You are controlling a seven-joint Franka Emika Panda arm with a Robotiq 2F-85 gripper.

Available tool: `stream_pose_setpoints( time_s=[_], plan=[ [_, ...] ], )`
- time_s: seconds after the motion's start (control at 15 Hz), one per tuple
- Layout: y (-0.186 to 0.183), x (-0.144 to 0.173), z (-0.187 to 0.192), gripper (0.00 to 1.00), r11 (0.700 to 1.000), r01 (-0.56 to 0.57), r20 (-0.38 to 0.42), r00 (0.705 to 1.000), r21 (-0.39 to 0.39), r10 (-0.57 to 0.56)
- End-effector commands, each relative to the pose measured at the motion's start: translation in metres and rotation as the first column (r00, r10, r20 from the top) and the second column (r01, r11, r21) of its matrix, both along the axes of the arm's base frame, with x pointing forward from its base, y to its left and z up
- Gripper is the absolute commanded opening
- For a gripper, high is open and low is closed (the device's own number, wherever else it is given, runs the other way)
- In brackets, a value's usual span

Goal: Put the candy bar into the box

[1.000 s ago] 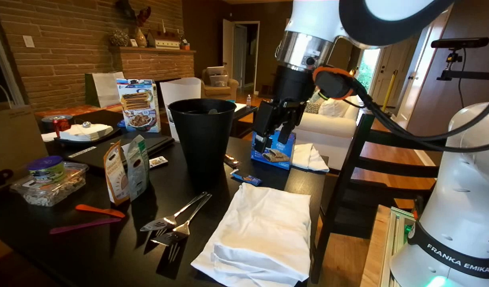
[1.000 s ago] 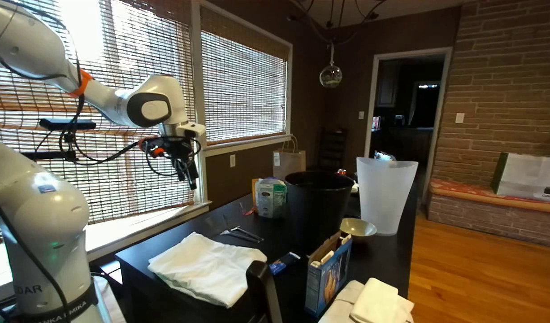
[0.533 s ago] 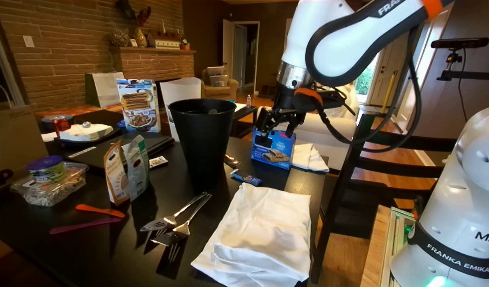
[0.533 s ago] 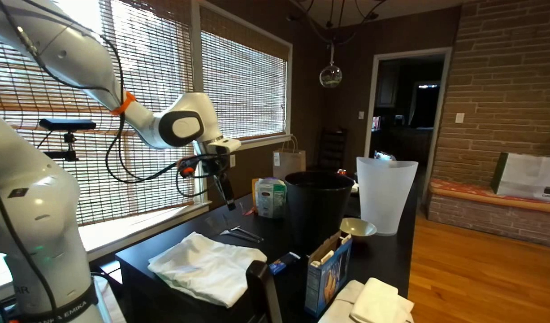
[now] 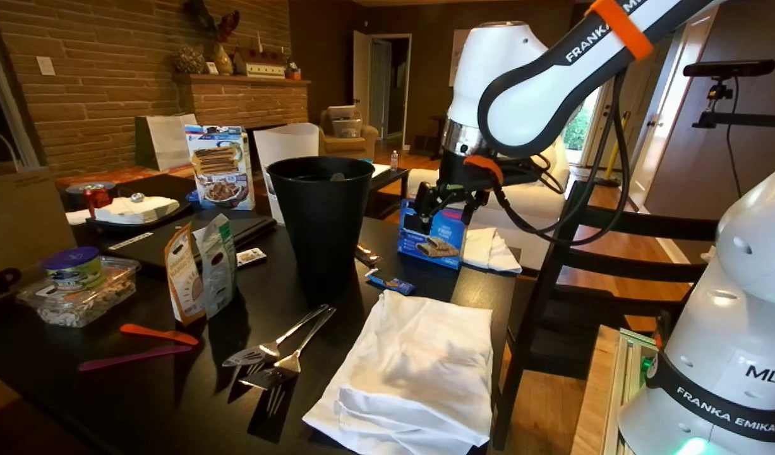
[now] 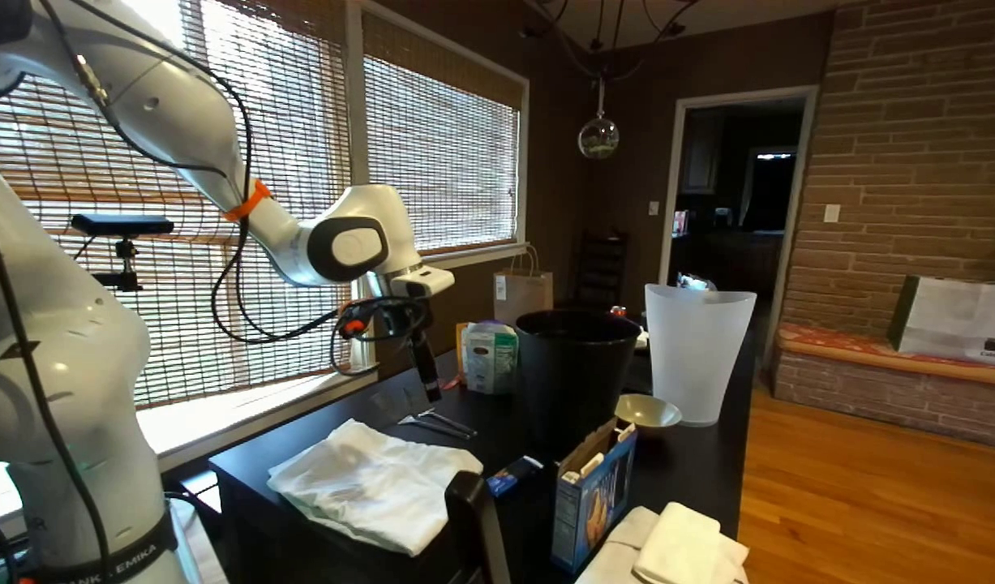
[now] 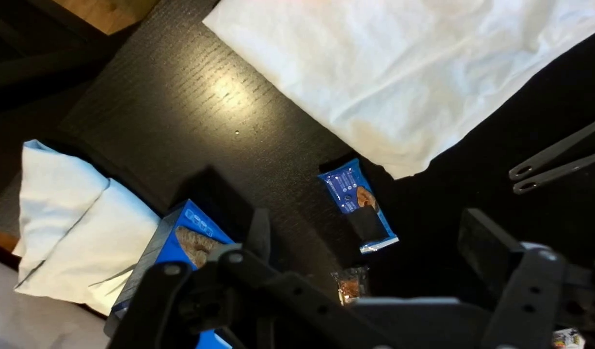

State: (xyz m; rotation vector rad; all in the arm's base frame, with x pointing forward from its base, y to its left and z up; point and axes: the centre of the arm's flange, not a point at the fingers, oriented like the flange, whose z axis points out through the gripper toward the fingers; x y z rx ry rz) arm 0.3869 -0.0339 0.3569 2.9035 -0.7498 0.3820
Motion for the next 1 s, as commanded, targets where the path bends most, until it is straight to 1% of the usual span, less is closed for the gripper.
stream_pose_setpoints(
  time_s=[0.0,0.13,0.2,0.27,0.4,0.53,0.67,0.93],
  plan=[
    [-0.004,0.004,-0.007,1.0,0.999,0.05,-0.016,0.999,-0.007,-0.05],
    [-0.016,0.009,-0.024,1.0,0.988,0.154,-0.018,0.988,-0.001,-0.154],
    [-0.023,0.009,-0.033,1.0,0.983,0.182,-0.007,0.983,-0.007,-0.183],
    [-0.03,0.008,-0.042,1.0,0.982,0.189,0.024,0.982,-0.016,-0.189],
    [-0.042,0.009,-0.059,1.0,0.973,0.229,0.035,0.973,-0.032,-0.228],
    [-0.053,0.01,-0.075,1.0,0.969,0.247,0.05,0.968,-0.012,-0.246],
    [-0.062,0.012,-0.091,1.0,0.953,0.303,0.021,0.953,0.002,-0.303],
    [-0.08,0.016,-0.126,1.0,0.912,0.41,-0.037,0.912,0.024,-0.409]
  ],
)
